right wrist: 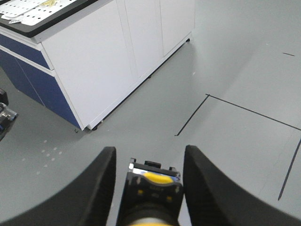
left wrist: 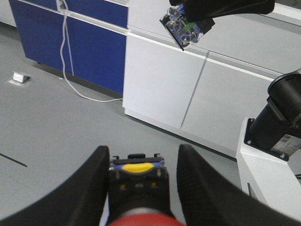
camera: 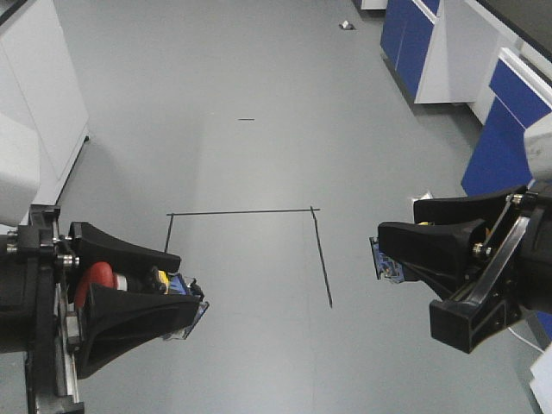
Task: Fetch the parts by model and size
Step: 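Hold both switches while the base turns away from the table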
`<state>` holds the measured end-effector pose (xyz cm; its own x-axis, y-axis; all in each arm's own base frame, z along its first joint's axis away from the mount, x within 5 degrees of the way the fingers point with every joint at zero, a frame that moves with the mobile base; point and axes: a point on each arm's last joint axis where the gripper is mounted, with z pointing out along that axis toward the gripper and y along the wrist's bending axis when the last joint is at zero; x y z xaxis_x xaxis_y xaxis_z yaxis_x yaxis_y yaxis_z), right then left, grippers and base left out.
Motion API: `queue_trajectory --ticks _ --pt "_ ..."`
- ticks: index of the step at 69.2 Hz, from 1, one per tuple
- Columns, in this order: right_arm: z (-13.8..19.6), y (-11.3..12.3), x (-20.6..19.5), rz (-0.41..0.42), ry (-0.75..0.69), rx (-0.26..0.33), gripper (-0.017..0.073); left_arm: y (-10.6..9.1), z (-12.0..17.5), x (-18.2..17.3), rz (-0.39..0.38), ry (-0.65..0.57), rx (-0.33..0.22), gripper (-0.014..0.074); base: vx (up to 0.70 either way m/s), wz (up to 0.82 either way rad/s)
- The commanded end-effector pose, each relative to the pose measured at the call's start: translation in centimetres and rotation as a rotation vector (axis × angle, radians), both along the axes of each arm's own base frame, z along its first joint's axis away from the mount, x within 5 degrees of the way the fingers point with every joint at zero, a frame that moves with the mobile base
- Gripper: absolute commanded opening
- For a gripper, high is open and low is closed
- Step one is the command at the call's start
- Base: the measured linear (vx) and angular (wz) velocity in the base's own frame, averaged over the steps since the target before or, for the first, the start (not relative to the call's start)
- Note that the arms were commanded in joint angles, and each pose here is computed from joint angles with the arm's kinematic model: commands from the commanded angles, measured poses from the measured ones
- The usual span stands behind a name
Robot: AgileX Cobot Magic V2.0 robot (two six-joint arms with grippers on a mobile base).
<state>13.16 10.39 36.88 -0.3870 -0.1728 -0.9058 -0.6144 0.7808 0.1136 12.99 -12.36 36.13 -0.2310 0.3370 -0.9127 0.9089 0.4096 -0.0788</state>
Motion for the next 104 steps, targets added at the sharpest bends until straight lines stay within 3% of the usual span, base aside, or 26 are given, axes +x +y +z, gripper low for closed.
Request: queue_trajectory --ticks 1,104 --pt "1.74 -0.13 0.0 -0.01 -0.095 0.062 -0.0005 -0.1 1.52 -0.19 0.014 -0.018 -0.076 -0.0007 0.32 0.14" --pt "1.75 -0.13 0.0 -0.01 -0.095 0.062 -0.0005 -0.1 1.52 -0.19 0.014 -0.018 -0.076 -0.0007 0.46 0.07"
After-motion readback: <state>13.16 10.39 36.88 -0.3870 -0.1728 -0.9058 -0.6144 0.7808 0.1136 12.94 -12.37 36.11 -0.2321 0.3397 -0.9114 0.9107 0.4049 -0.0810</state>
